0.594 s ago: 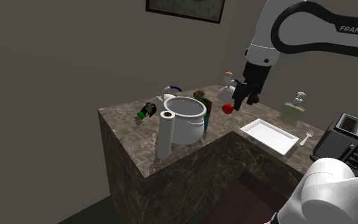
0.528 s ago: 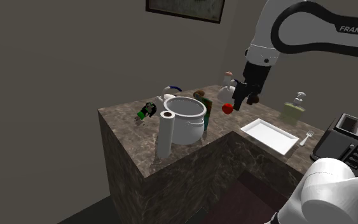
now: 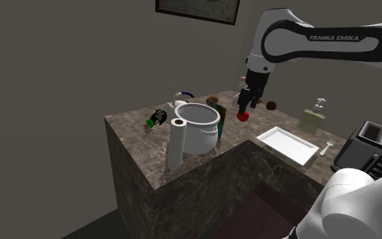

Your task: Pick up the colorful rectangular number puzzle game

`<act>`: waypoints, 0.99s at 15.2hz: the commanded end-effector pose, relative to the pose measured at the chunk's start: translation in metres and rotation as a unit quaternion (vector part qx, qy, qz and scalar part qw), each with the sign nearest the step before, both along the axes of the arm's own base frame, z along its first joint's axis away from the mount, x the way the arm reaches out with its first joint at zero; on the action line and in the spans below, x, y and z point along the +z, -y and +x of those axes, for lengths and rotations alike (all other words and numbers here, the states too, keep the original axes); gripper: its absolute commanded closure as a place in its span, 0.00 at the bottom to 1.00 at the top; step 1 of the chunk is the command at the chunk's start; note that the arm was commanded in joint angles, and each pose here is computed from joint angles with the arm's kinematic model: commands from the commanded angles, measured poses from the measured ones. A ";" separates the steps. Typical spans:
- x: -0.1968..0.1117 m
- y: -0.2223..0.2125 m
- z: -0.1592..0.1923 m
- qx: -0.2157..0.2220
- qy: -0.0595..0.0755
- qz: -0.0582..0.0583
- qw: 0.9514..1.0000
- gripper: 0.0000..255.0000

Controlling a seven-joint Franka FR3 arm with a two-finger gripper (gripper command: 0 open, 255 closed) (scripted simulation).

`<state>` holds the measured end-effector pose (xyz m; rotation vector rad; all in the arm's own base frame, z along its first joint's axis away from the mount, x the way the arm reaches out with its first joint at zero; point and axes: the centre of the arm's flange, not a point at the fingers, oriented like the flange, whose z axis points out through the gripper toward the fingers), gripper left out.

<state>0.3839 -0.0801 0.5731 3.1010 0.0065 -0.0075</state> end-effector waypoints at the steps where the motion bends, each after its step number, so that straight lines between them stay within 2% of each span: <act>1: -0.010 0.015 0.024 0.017 -0.003 -0.004 1.000 0.00; 11: -0.056 0.070 0.135 0.095 -0.017 -0.019 0.995 0.00; 15: -0.073 0.071 0.138 0.097 -0.018 -0.020 0.995 0.00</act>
